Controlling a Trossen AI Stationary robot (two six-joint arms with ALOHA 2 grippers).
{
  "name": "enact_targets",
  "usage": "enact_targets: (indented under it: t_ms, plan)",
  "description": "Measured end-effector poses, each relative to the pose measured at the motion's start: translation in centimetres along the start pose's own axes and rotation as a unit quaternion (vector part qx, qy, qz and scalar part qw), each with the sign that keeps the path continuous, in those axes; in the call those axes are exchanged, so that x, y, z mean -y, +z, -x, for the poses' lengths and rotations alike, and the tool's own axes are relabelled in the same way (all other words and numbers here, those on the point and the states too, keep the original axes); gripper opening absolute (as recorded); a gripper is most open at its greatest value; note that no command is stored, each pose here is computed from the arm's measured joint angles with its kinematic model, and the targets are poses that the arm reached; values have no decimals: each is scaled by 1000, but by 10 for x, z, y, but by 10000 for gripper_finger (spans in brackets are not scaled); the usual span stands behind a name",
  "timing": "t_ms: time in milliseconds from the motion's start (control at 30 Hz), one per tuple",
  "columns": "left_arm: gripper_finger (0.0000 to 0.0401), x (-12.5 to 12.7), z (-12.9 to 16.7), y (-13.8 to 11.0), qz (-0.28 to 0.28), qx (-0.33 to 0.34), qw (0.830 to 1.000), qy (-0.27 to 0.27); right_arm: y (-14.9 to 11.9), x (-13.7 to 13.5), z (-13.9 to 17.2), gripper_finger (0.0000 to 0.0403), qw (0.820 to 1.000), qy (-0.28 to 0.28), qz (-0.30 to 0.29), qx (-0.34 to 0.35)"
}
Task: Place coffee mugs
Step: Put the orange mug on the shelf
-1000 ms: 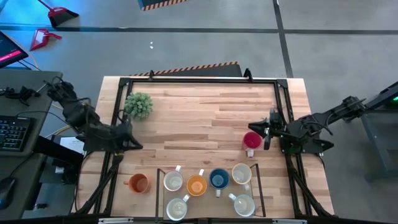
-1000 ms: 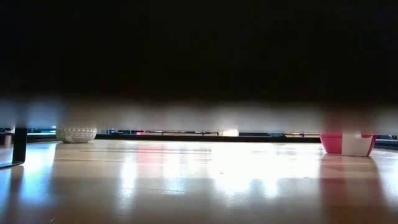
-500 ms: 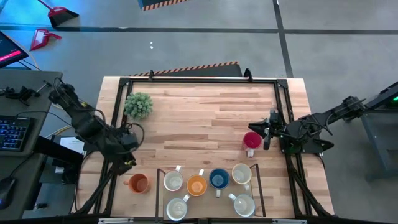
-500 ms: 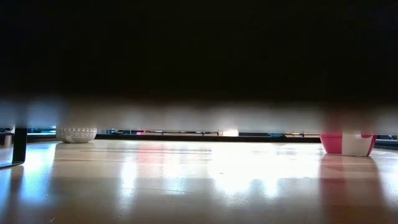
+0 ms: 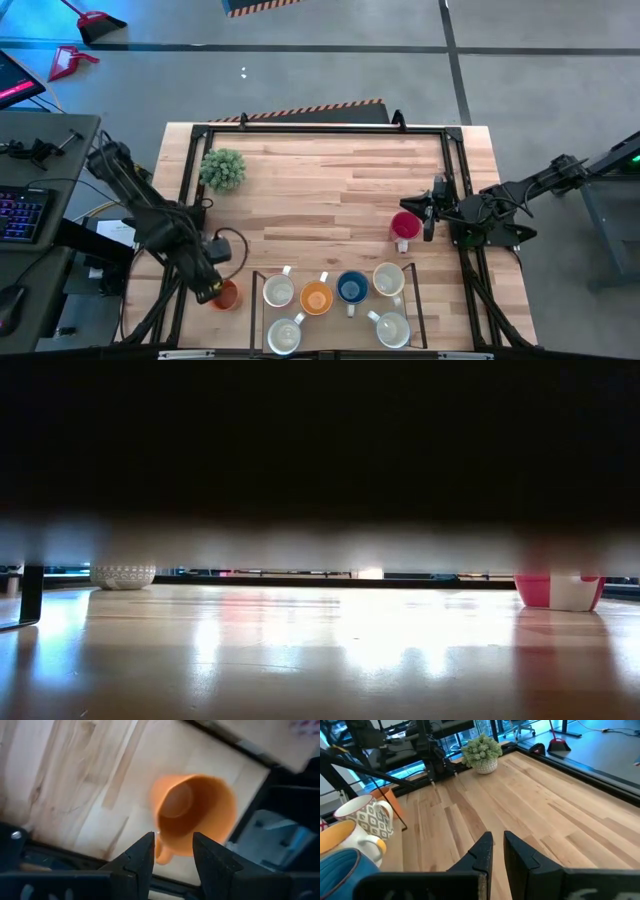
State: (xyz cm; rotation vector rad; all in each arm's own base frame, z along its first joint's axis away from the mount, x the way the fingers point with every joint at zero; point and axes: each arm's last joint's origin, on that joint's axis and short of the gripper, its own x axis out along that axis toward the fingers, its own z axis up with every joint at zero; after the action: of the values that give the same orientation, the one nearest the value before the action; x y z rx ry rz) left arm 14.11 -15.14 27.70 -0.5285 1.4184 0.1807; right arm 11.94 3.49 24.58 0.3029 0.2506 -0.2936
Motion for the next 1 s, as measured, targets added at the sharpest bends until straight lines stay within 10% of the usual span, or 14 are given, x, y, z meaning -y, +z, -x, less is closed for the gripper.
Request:
enact_targets:
  t_ms: [1000]
  plan:
    - [125,21,-50,2,38,-2,994,106,4,-5,0,24,998,60,-18,-4]
